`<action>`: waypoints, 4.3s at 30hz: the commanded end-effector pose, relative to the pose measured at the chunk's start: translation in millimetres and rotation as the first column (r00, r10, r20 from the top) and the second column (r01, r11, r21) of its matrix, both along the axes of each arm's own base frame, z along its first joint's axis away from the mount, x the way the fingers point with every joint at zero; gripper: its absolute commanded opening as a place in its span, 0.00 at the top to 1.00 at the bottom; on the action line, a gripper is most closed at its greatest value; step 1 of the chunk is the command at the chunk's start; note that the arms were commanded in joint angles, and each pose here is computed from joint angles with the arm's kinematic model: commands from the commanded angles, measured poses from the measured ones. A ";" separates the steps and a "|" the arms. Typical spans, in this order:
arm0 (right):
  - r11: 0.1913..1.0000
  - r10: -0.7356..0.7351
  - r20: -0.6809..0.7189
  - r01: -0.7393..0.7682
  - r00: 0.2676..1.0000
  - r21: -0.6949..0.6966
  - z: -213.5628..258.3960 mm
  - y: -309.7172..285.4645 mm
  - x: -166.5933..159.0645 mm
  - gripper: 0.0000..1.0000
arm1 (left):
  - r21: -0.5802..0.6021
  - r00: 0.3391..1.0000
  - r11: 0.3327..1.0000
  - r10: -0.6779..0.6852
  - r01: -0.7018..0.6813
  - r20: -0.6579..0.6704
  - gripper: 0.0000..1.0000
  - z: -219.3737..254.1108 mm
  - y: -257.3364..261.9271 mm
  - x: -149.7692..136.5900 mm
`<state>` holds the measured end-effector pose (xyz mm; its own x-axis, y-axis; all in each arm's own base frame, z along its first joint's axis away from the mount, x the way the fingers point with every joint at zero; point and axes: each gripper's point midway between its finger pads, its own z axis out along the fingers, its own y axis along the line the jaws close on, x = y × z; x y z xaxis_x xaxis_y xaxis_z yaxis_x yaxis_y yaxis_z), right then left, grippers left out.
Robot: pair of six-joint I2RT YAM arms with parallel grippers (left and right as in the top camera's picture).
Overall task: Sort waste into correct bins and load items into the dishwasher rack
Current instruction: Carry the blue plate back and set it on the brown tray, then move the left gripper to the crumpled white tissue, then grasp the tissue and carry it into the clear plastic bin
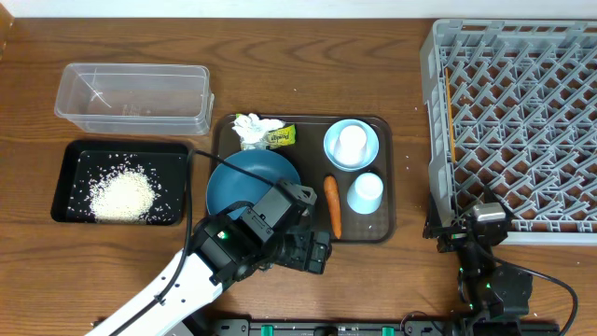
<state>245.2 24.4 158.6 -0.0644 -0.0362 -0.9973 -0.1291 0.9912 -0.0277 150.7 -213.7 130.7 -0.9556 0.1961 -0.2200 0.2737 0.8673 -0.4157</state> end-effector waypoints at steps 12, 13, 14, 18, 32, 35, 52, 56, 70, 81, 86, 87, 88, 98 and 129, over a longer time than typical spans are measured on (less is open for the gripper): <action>1.000 -0.017 -0.002 0.017 1.000 0.002 -0.8 -3.6 0.2 0.01 | -0.116 0.980 0.993 -0.011 -0.013 -0.200 0.00 10.7 -17.4 -29.9; 1.000 -0.017 -0.002 0.017 1.000 0.002 -0.8 -3.6 0.2 0.01 | -0.120 0.980 0.993 -0.012 -0.012 -0.196 0.00 11.3 -18.3 -29.1; 1.000 -0.017 -0.002 0.017 1.000 0.002 -0.8 -3.6 0.2 0.01 | -0.126 0.982 0.992 -0.013 -0.012 -0.191 0.00 12.0 -19.5 -27.9; 1.000 -0.017 -0.002 0.017 1.000 0.002 -0.8 -3.6 0.2 0.01 | -0.145 0.986 0.989 -0.014 -0.010 -0.166 0.00 14.7 -23.7 -22.9; 1.000 -0.017 -0.002 0.017 1.000 0.002 -0.9 -3.6 0.2 0.01 | 0.233 0.861 0.887 0.275 -0.399 0.428 0.00 12.3 67.6 80.0; 1.000 -0.017 -0.002 0.017 1.000 0.002 -0.8 -3.5 0.2 0.01 | 0.257 0.826 0.858 0.282 -0.445 0.488 0.00 17.4 78.8 87.5; 1.000 -0.017 -0.002 0.017 1.000 0.002 -0.8 -3.6 0.2 0.01 | 0.195 0.825 0.883 0.293 -0.428 0.483 0.00 19.5 67.7 102.8; 1.000 -0.017 -0.002 0.017 1.000 0.002 -0.8 -3.6 0.2 0.01 | 0.157 0.871 0.919 0.272 -0.361 0.409 0.00 18.0 64.6 116.5; 1.000 -0.017 -0.002 0.017 1.000 0.002 -0.8 -3.6 0.2 0.01 | 0.219 0.943 0.958 0.110 -0.185 0.315 0.00 48.4 75.3 182.5; 1.000 -0.017 -0.002 0.017 1.000 0.002 -0.8 -3.6 0.2 0.01 | 0.283 0.849 0.900 0.153 -0.331 0.505 0.00 31.9 82.9 258.6; 1.000 -0.017 -0.002 0.017 1.000 0.002 -0.8 -3.5 0.2 0.01 | 0.317 0.871 0.892 0.149 -0.322 0.467 0.00 -6.6 80.0 273.9; 1.000 -0.017 -0.002 0.017 1.000 0.002 -0.8 -3.5 0.2 0.01 | 0.324 0.876 0.890 0.150 -0.322 0.459 0.00 -13.8 80.9 276.1; 1.000 -0.017 -0.002 0.017 1.000 0.002 -0.8 -3.6 0.2 0.01 | 0.331 0.880 0.887 0.152 -0.322 0.449 0.01 -21.8 81.9 278.5; 1.000 -0.017 -0.002 0.017 1.000 0.002 -0.8 -3.6 0.2 0.01 | 0.337 0.872 0.850 0.249 -0.405 0.421 0.04 -52.3 114.4 296.4; 1.000 -0.017 -0.002 0.017 1.000 0.002 -0.8 -3.5 0.2 0.01 | 0.327 0.894 0.866 0.250 -0.378 0.371 0.21 -79.9 110.5 299.7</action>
